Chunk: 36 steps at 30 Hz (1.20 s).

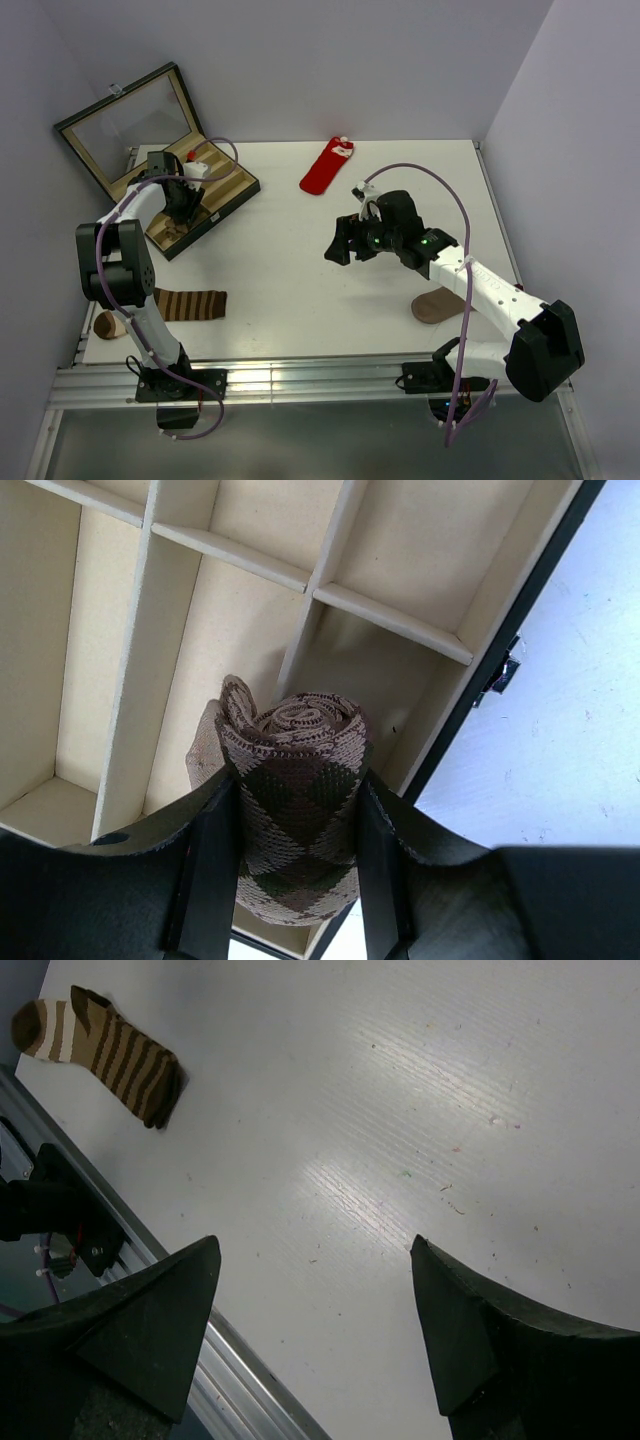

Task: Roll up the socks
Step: Place the sock in the storage box.

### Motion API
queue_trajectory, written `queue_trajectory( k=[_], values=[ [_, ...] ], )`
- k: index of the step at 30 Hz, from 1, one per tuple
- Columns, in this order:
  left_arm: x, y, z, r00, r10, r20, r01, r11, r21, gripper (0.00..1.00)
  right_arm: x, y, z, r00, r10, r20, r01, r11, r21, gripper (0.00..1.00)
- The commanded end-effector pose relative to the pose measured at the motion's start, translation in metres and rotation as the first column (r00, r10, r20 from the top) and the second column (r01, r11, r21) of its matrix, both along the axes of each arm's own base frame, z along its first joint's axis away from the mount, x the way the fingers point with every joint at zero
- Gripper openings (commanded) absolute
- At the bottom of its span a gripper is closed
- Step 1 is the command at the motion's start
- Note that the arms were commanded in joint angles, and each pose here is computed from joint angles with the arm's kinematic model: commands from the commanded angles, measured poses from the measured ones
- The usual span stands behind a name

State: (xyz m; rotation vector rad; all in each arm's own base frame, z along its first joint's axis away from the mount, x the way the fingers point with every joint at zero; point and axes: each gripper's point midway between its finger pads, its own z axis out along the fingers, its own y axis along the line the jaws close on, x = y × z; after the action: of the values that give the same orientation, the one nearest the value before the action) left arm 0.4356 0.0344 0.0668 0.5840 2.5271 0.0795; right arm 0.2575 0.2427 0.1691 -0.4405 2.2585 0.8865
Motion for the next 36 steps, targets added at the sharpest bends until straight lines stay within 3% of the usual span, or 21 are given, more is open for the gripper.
queue_trajectory(
  k=[1, 36],
  values=[
    [-0.021, -0.028, -0.011, 0.997, -0.036, -0.07, 0.027, 0.992, -0.12, 0.0, 0.006, 0.0, 0.007, 0.999, -0.012, 0.046, 0.011, 1.0, 0.022, 0.84],
    [-0.02, -0.02, -0.016, 0.997, -0.023, -0.075, 0.018, 0.998, -0.067, 0.0, 0.004, -0.003, 0.004, 0.999, -0.015, 0.046, 0.015, 1.0, 0.01, 0.84]
  ],
)
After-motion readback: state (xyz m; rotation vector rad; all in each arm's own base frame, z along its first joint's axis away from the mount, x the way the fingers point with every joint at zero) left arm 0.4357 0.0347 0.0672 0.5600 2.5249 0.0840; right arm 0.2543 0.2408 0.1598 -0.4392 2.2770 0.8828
